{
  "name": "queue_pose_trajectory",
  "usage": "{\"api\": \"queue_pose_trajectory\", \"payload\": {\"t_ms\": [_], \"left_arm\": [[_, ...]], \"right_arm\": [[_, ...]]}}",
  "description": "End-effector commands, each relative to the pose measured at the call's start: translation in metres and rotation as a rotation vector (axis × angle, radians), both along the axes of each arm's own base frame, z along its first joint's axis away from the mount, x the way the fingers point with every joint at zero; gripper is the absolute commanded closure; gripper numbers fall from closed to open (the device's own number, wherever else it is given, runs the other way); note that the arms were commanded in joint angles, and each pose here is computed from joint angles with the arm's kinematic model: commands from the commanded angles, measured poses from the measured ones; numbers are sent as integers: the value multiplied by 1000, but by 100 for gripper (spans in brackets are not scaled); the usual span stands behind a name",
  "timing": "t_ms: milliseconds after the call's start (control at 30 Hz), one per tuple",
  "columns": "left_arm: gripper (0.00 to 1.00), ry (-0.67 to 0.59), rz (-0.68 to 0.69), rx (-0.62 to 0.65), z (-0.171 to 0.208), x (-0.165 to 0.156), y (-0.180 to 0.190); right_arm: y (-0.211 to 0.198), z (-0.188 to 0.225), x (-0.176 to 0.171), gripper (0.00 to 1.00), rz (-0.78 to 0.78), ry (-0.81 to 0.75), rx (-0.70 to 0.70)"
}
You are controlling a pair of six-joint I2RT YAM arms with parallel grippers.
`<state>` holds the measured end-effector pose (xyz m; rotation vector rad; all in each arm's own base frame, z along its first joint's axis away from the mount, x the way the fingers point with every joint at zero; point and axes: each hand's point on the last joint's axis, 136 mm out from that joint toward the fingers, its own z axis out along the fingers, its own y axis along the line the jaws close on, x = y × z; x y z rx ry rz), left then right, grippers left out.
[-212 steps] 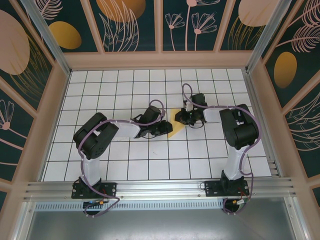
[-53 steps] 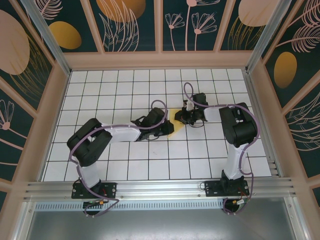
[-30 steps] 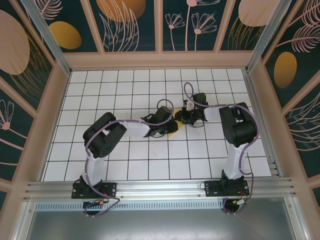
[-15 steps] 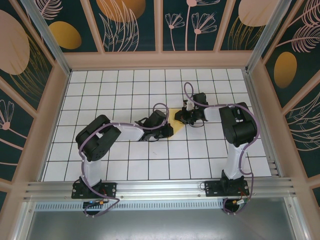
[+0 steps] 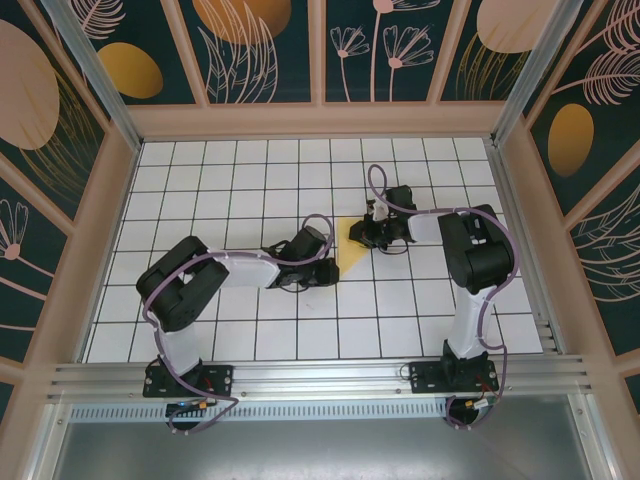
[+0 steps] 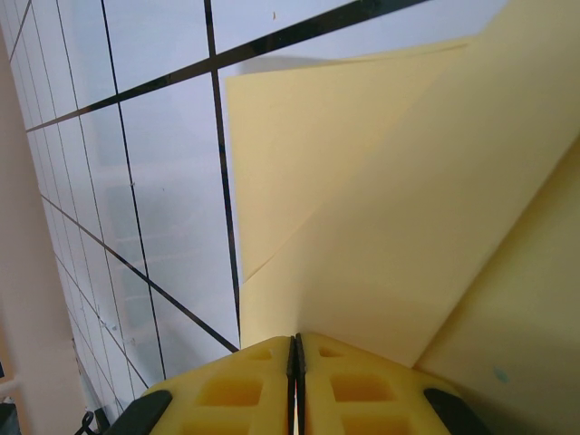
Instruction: Fold a paper plane with a square sheet of paper (pick it up from the middle)
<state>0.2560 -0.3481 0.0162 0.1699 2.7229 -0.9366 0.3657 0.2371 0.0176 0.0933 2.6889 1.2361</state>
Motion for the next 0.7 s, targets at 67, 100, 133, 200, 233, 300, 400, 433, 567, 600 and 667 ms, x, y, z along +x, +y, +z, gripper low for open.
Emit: {"api": "queue_pose_trajectory", "payload": {"t_ms": [67, 100, 133, 200, 233, 300, 400, 433, 567, 600, 667], "left_arm": [[89, -95, 20, -41, 36, 11, -4], [89, -128, 44, -74, 47, 18, -8], [89, -146, 70, -92, 53, 24, -10], [89, -164, 103, -145, 61, 34, -18], [89, -161, 117, -165, 62, 37, -22], [89, -132, 118, -203, 56, 39, -32], [90, -89, 121, -182, 39, 41, -37], [90, -83, 123, -170, 34, 41, -37], [91, -65, 148, -86, 10, 41, -24], [91, -61, 157, -64, 5, 41, -20], [92, -56, 167, -43, 0, 42, -16]], "right_arm": [[-28, -62, -18, 90, -60, 125, -189], [-28, -62, -18, 89, -61, 123, -188], [-28, -61, -17, 90, -62, 122, -186], [-26, -60, -16, 90, -60, 119, -181], [-26, -59, -15, 90, -62, 118, -179], [-26, -57, -14, 90, -61, 114, -175], [-25, -57, -14, 90, -59, 113, -174], [-25, -56, -14, 90, -60, 111, -172], [-23, -53, -14, 90, -55, 108, -158], [-23, -53, -14, 89, -53, 108, -155], [-22, -50, -13, 90, -54, 102, -149]]}}
